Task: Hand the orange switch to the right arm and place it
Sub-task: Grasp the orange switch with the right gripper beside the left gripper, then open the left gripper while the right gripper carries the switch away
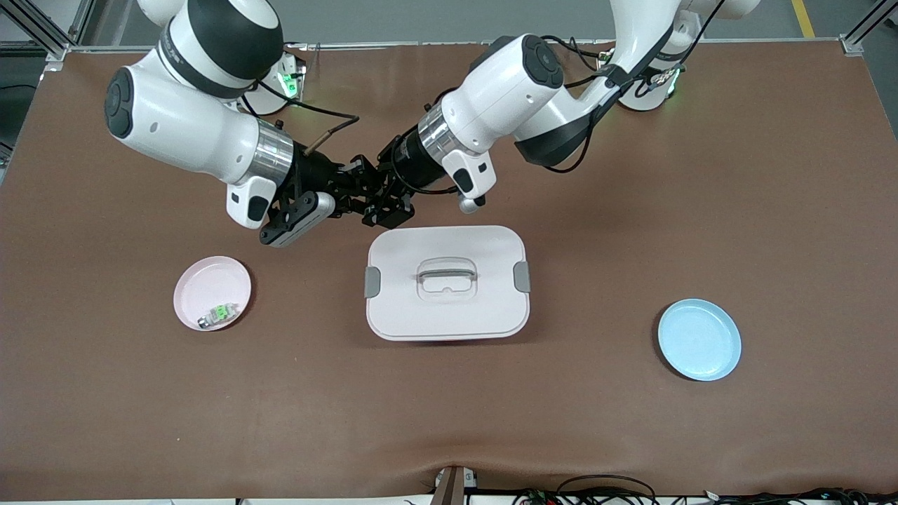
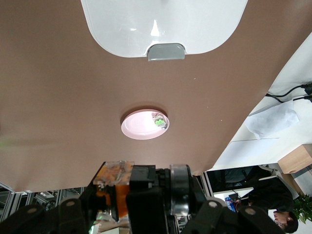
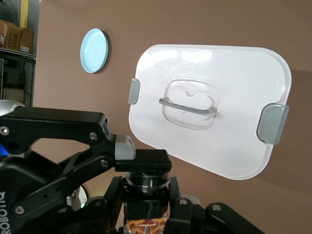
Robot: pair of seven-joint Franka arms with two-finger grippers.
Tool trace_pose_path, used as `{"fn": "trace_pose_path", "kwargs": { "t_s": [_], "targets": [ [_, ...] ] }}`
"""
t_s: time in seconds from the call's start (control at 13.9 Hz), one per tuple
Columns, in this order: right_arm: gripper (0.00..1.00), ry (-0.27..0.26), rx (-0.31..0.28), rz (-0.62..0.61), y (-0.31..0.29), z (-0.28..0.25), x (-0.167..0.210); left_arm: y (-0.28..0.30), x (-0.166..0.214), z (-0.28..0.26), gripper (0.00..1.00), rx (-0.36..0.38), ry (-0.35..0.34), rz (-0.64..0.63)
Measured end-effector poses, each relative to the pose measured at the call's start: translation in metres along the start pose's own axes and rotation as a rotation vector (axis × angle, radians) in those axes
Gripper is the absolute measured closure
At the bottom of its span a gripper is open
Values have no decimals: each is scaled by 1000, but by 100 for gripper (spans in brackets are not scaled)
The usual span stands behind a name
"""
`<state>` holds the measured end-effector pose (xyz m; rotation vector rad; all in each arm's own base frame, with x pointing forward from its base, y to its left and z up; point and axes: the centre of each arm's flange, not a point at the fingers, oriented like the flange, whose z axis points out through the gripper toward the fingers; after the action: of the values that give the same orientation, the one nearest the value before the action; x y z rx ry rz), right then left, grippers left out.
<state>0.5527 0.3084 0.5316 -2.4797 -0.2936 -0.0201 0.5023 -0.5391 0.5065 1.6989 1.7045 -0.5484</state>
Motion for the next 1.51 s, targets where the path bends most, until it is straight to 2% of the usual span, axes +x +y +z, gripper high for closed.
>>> {"fn": "trace_pose_path", "kwargs": {
  "t_s": [0.22, 0.36, 0.43, 0.65, 0.72, 0.86, 1.08, 1.3, 1.51],
  "targets": [
    [58, -4, -3, 5, 4, 3, 1, 4, -4, -7, 1, -13, -8, 2],
    [58, -7, -21, -13, 6, 5, 2, 5, -4, -9, 0, -17, -10, 4],
    [58, -10, -50, -54, 9, 6, 2, 6, -4, -10, 0, -19, -10, 4],
    [58, -31, -160, -284, 28, 3, 6, 8, -4, -13, 0, -25, -8, 6],
    [58, -56, -197, -367, 40, 1, 7, 8, -4, -15, 0, -22, 2, 24],
    [58, -152, -286, -494, 76, -1, 8, 8, 0, -18, 0, 7, 59, 93],
    [58, -278, -420, -621, 119, 10, 11, 11, 11, -29, 0, 82, 141, 248],
    [58, -364, -483, -723, 140, 19, 11, 20, 26, -42, 0, 147, 188, 429],
    [58, -414, -490, -821, 170, 8, 13, 34, 44, -66, 0, 212, 236, 580]
  ]
}}
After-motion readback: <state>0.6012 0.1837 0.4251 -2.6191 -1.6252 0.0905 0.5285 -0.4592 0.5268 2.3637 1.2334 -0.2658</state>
